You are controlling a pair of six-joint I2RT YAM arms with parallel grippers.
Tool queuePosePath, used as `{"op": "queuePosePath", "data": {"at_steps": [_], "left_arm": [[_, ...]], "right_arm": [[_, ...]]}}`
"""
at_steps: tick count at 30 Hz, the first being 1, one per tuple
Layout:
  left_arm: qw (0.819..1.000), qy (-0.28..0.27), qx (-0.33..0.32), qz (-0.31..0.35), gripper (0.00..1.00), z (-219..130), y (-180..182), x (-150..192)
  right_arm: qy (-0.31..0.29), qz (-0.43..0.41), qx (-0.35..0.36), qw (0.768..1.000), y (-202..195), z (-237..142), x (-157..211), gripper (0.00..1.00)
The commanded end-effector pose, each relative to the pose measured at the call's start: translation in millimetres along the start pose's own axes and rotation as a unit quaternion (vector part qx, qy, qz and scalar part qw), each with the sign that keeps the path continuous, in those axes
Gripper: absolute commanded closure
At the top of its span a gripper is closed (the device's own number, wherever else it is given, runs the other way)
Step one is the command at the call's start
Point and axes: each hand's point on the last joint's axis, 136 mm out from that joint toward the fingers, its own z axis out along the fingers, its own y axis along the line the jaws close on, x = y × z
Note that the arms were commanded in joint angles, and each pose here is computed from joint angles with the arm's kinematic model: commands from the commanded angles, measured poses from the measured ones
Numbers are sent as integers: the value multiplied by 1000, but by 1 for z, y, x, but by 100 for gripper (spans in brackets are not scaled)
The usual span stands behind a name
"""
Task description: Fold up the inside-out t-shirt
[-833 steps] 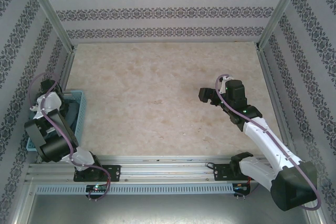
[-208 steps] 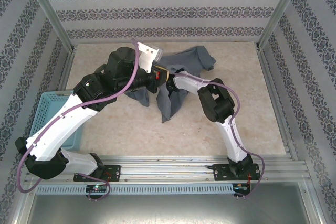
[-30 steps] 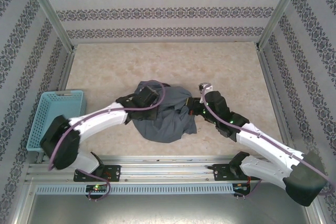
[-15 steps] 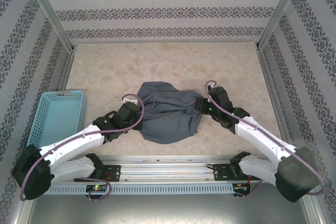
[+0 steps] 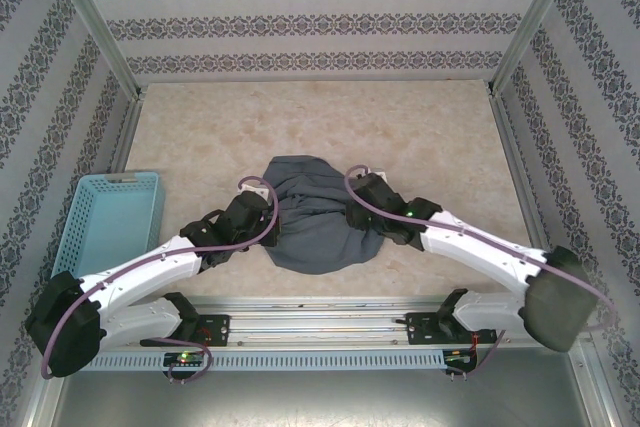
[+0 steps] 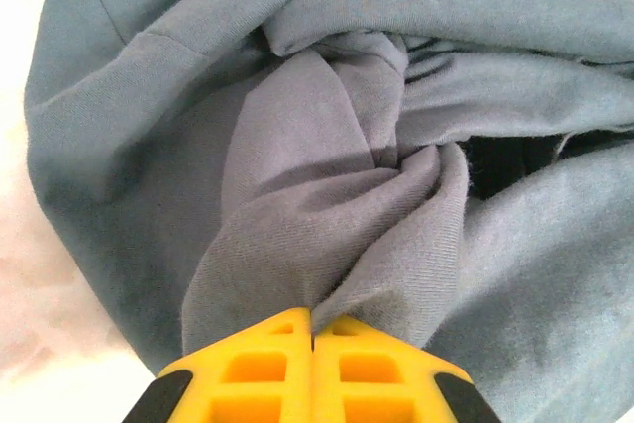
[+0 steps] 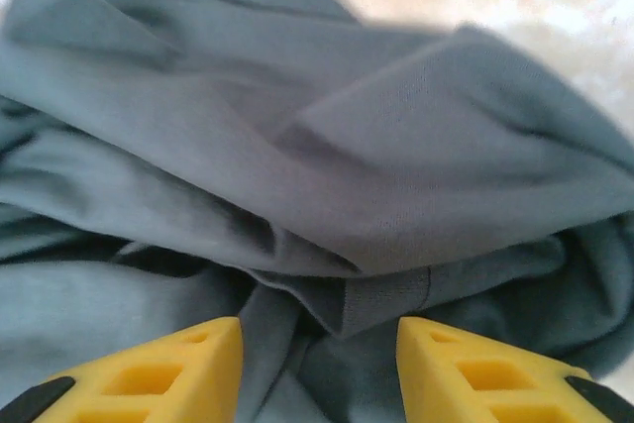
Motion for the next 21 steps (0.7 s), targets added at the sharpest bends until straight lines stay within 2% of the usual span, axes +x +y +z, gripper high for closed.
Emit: {"op": "queuePosePath", "data": {"at_steps": [1,10,12,14,16,19,21], "left_arm": [[1000,-11,20,14,100,0,-8,-3],[999,-4,36,20,100,0,-10,4],[999,-3,38,21,100,1,-10,6],[999,-2,33,21,100,0,-7,9],[999,2,28,23,100,0,-4,12],[1000,12,10,26,100,3,5,20],[1000,17,-4,25,99,5,11,23]], "right_arm": [[10,39,32,999,-13,11,-2,56],[19,64,35,997,-17,39,-13,64],[20,58,47,997,-20,40,-15,70],[15,51,58,997,-24,37,-19,83],[-2,39,57,998,-25,26,-30,98],[-48,12,35,998,-17,-10,-58,100],[-83,0,-7,996,-5,-43,-75,100]]}}
